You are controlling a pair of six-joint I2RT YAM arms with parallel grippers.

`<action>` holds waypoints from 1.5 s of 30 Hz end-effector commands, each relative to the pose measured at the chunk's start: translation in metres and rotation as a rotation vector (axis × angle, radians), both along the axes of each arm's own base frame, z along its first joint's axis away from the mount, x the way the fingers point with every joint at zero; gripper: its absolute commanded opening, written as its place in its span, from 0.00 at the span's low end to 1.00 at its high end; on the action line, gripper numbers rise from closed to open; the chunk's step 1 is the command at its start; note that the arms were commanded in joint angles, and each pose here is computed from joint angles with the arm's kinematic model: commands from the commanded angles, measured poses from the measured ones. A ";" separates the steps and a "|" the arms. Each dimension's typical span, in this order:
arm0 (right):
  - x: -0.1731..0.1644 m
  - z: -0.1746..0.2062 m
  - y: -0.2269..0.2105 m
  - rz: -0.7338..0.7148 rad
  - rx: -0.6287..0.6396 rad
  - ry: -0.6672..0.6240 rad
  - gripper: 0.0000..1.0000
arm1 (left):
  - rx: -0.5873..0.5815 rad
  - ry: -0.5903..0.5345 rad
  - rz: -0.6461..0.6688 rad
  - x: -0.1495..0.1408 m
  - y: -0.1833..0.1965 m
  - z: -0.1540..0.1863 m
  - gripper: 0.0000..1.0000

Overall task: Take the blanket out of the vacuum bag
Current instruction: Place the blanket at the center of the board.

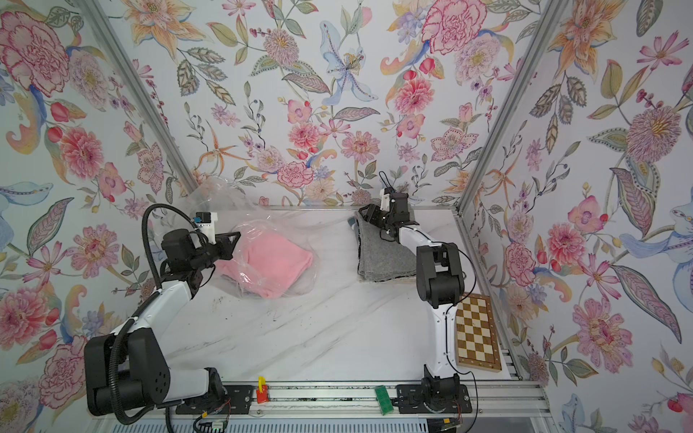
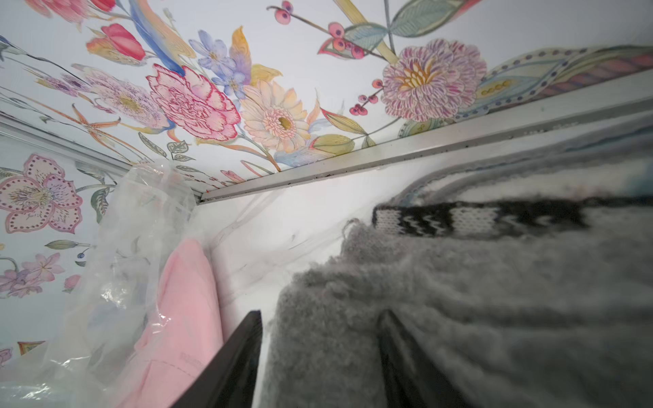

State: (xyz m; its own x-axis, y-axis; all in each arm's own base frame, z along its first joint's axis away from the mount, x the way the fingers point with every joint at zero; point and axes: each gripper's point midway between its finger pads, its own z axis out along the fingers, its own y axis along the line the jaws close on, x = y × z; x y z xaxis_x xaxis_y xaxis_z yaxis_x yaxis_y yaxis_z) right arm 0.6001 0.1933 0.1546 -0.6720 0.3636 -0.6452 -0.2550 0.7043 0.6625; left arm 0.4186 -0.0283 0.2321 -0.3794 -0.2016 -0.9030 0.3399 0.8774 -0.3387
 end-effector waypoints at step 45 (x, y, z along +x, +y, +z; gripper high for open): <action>-0.282 0.022 0.149 0.298 0.158 0.162 0.85 | 0.024 -0.085 -0.069 -0.003 -0.017 0.026 0.03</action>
State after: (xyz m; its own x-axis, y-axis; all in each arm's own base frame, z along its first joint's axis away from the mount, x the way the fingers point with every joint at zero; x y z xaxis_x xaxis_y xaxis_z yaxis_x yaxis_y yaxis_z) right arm 0.3234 0.3216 0.1800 -0.8271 0.1702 -0.5357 -0.3649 0.5624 0.7420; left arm 0.4140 -0.0379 0.2404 -0.3668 -0.1883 -0.9110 0.3736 0.8670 -0.3296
